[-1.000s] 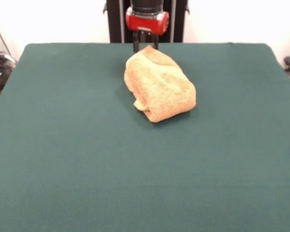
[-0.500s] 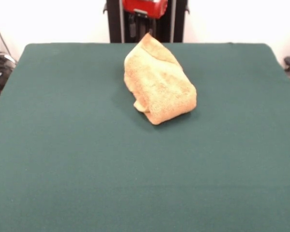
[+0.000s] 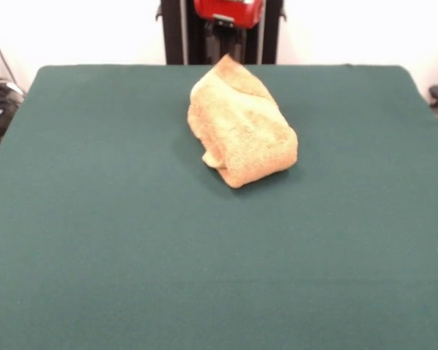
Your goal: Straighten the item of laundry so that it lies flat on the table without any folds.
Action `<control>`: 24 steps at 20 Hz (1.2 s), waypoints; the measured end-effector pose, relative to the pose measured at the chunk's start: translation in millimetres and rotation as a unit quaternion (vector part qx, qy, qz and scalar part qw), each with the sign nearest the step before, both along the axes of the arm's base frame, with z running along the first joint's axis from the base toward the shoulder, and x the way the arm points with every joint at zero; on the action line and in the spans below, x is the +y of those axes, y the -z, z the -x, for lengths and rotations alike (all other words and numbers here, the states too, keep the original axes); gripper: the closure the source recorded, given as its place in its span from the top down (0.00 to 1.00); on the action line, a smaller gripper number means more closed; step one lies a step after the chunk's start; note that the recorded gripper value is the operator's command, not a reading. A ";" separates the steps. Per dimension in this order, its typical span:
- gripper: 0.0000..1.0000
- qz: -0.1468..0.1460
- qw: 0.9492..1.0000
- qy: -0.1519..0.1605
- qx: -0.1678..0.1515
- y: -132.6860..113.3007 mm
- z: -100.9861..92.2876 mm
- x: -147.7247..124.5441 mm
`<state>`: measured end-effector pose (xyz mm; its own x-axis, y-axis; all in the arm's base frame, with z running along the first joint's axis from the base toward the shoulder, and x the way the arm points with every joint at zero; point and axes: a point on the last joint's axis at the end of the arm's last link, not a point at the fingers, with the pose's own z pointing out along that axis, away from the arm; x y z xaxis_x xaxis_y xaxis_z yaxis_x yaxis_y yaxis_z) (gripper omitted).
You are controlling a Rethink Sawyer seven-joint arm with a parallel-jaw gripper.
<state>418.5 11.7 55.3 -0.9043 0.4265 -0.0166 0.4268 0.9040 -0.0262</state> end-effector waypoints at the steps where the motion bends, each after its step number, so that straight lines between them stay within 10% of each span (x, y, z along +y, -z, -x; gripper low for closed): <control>1: 1.00 0.000 1.000 -0.001 0.000 -0.2 -0.1 1.0; 15: 1.00 0.011 0.999 -0.003 -0.032 -14.1 -23.1 -3.3; 24: 1.00 0.000 0.999 0.000 -0.044 35.4 -25.4 0.0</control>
<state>443.9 11.7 19.9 -0.8992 0.4272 -0.0951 0.4281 0.9037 0.0114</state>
